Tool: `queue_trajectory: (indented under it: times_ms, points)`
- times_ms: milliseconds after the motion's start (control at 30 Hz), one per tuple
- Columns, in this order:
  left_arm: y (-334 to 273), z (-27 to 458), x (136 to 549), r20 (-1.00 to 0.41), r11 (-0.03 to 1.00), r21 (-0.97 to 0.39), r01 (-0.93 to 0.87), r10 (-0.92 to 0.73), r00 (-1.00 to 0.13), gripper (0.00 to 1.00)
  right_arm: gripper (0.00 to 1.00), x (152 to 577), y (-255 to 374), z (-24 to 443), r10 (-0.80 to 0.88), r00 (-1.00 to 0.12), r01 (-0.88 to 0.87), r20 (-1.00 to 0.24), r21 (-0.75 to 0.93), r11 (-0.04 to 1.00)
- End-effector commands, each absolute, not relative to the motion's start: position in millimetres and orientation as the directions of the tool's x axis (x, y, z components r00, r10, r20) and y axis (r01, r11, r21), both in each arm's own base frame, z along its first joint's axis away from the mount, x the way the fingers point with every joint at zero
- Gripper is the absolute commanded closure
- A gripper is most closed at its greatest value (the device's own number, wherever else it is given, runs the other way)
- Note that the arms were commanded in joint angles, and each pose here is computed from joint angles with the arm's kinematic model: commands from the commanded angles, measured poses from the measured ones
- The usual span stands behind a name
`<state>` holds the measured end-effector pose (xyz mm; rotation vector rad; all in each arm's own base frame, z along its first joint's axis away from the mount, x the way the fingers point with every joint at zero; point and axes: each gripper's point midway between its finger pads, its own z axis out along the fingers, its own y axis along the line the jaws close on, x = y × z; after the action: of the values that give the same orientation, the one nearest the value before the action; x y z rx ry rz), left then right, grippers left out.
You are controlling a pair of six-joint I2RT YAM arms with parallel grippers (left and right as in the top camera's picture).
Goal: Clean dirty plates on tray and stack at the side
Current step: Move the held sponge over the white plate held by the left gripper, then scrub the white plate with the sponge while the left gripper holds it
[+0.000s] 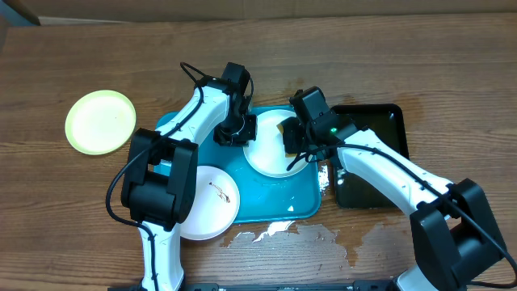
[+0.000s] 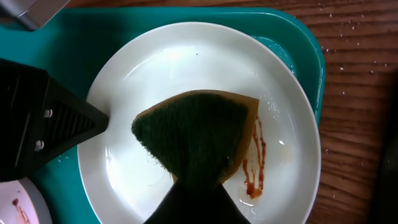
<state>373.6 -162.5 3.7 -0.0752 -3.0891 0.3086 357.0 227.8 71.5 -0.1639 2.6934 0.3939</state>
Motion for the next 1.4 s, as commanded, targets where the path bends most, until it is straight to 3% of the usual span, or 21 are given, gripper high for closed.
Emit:
queue_trajectory:
  times_ms: [0,200,400,567,667,800,1367]
  points:
    - [-155,-27,356,0.101,0.989,-0.132,0.07,0.084,-0.991,0.91,0.85,361,228,67,-0.049,-0.909,-0.161,-0.414,0.24,0.957]
    - [-154,-27,356,0.104,0.989,-0.131,0.07,0.084,-0.991,0.88,0.6,362,228,62,-0.063,-0.91,-0.17,-0.41,0.23,0.958]
    - [-154,-27,356,0.105,0.989,-0.131,0.07,0.084,-0.991,0.87,0.51,357,232,61,-0.108,-0.907,-0.209,-0.408,0.213,0.955]
    - [-154,-27,356,0.103,0.989,-0.131,0.07,0.084,-0.991,0.87,0.51,351,230,59,-0.169,-0.881,-0.223,-0.442,0.072,0.972]
    - [-154,-27,356,0.105,0.989,-0.131,0.07,0.084,-0.991,0.92,0.52,350,228,59,-0.186,-0.871,-0.219,-0.454,0.02,0.975]
    - [-154,-27,355,0.105,0.989,-0.13,0.071,0.085,-0.991,0.96,0.58,349,226,57,-0.188,-0.875,-0.217,-0.446,0.015,0.976]
    - [-154,-27,356,0.104,0.989,-0.13,0.071,0.085,-0.991,0.93,0.57,330,226,32,-0.163,-0.917,-0.198,-0.365,0.06,0.978]
